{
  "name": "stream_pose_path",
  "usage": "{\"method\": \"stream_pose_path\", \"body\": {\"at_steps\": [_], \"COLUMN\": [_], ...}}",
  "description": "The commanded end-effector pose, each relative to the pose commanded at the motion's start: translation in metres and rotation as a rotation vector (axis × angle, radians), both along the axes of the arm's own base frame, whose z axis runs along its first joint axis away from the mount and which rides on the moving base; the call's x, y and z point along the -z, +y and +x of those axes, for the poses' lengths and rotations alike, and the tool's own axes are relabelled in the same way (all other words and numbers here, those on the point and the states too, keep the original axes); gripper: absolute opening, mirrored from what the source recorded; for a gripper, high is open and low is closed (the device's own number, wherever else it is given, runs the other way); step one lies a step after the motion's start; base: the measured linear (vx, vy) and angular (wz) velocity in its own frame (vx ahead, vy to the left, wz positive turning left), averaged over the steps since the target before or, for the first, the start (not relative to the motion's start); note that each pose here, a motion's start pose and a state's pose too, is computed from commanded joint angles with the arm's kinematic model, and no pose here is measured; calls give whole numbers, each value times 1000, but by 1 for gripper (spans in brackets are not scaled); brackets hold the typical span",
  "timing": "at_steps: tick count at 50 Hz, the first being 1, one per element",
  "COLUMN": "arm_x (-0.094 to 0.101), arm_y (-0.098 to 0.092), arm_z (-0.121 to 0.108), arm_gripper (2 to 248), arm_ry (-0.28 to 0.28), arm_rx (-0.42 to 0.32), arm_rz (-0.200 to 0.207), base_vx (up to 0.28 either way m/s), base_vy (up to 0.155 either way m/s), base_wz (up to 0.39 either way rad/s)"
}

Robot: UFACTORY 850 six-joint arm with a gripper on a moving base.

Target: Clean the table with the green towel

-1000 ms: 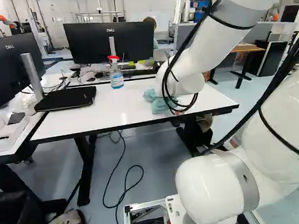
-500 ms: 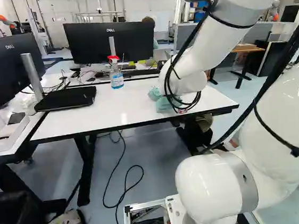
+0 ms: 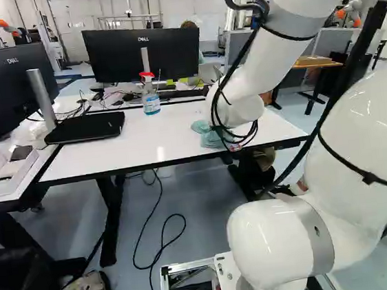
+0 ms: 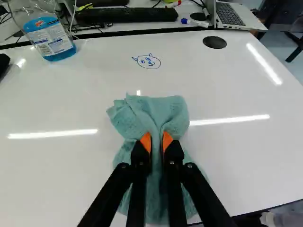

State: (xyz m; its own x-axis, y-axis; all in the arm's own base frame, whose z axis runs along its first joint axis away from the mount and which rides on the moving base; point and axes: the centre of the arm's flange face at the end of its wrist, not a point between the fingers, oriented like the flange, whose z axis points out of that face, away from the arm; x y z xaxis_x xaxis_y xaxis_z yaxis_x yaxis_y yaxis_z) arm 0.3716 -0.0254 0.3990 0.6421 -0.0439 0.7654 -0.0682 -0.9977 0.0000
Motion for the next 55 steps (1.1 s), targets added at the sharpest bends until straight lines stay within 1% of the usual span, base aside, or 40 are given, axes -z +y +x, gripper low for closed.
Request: {"method": "stream_pose_path", "body": {"at_steps": [5,20,43,55], "arm_x": [5,6,9,10], "arm_y": [0,0,0,0], "arm_z": [2,2,-2,-1], "arm_gripper": [48,48,48,48], "arm_ry": [14,19,77,80], "arm_rx": [0,0,0,0], "arm_rz": [1,1,5,5], "base_vx": [0,0,0,0], "base_vy": [0,0,0,0], "base_wz": [0,0,0,0]}}
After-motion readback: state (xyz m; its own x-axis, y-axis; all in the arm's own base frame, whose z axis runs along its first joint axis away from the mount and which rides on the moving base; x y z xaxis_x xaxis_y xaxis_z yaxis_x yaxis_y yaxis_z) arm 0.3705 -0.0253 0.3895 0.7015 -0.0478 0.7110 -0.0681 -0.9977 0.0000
